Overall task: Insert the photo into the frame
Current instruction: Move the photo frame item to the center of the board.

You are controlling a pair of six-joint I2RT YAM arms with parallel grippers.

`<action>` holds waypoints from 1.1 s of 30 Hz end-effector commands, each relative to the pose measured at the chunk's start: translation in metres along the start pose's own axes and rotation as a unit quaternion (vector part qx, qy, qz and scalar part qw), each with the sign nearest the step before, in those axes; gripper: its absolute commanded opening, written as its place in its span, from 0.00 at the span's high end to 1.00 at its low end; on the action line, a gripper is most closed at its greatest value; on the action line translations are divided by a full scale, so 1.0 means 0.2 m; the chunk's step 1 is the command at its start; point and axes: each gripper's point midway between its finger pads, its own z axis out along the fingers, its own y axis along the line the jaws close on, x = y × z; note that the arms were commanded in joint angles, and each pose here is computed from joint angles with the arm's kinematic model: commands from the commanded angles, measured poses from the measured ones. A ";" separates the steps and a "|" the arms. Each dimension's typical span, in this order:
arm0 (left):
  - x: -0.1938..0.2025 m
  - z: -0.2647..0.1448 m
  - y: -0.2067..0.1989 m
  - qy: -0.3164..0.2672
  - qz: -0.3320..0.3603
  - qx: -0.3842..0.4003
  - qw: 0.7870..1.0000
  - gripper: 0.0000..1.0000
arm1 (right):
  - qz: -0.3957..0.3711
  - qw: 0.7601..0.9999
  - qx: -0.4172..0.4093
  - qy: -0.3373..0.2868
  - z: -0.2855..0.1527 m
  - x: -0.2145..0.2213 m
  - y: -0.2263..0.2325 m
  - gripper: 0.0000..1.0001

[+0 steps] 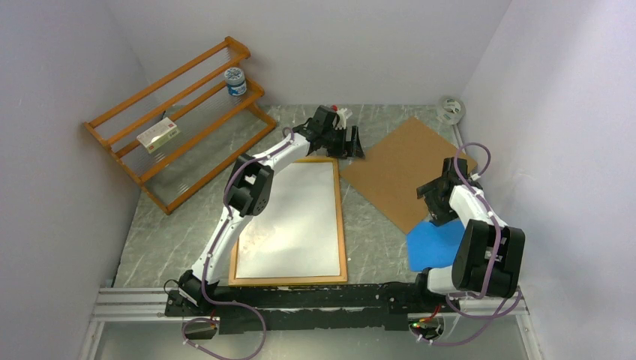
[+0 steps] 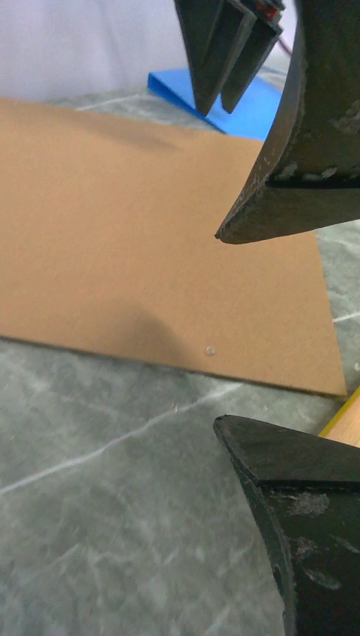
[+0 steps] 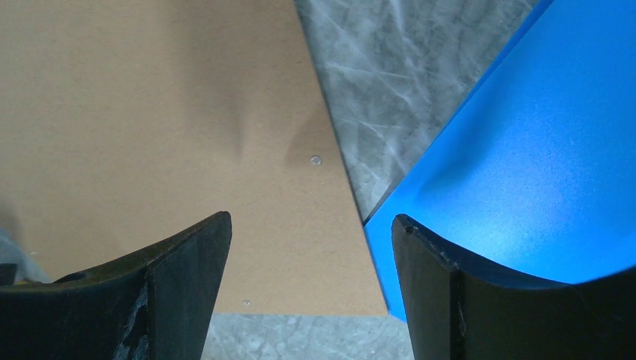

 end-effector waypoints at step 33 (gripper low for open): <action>0.25 -0.08 -0.56 0.134 -0.043 0.222 0.965 0.32 | -0.033 0.982 -0.188 0.016 -0.04 -0.02 0.28 0.25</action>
